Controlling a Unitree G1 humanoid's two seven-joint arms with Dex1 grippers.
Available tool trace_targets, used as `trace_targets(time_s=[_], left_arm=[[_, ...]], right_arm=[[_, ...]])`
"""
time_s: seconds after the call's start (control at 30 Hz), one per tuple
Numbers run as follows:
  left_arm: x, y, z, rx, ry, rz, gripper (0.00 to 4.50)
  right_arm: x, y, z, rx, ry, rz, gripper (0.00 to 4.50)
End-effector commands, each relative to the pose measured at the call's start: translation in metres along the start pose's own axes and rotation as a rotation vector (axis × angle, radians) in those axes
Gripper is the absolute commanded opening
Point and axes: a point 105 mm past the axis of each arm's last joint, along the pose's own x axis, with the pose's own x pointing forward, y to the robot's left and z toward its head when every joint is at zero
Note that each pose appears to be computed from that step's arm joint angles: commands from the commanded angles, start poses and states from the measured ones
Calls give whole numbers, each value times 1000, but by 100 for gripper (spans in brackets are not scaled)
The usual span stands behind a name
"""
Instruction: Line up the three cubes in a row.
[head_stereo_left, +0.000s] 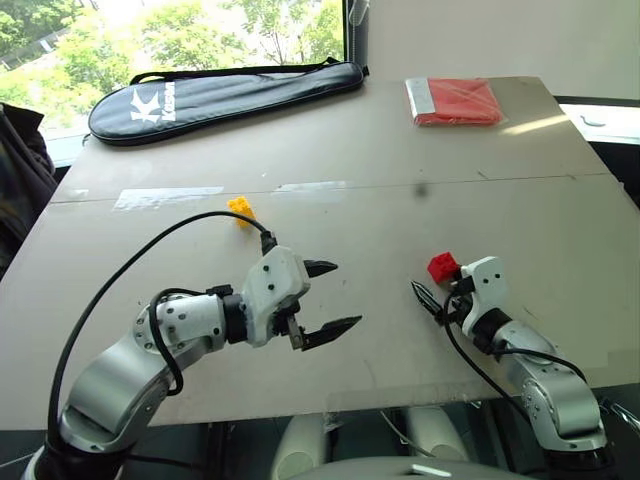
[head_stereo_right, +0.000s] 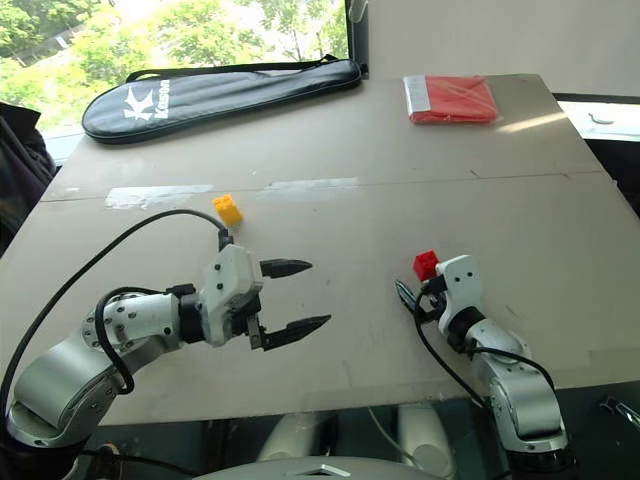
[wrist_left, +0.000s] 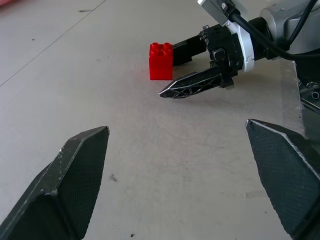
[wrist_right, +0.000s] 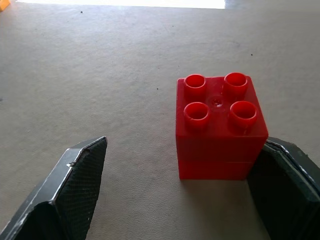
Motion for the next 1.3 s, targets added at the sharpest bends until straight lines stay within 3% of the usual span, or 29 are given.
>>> trace_targets(time_s=[0.03, 0.97, 1.17, 1.3], left_arm=[[-5, -3, 11, 54, -26, 7, 450], [-8, -1, 8, 61, -10, -9, 450], [-10, -1, 5, 49, -4, 8, 450], [-17, 1, -2, -14, -31, 95, 450]], right_arm=[[-5, 7, 4, 25, -7, 19, 435], [-19, 15, 7, 77, -4, 58, 435], [-24, 8, 8, 10, -13, 70, 435], [-40, -3, 10, -90, -47, 204, 435]])
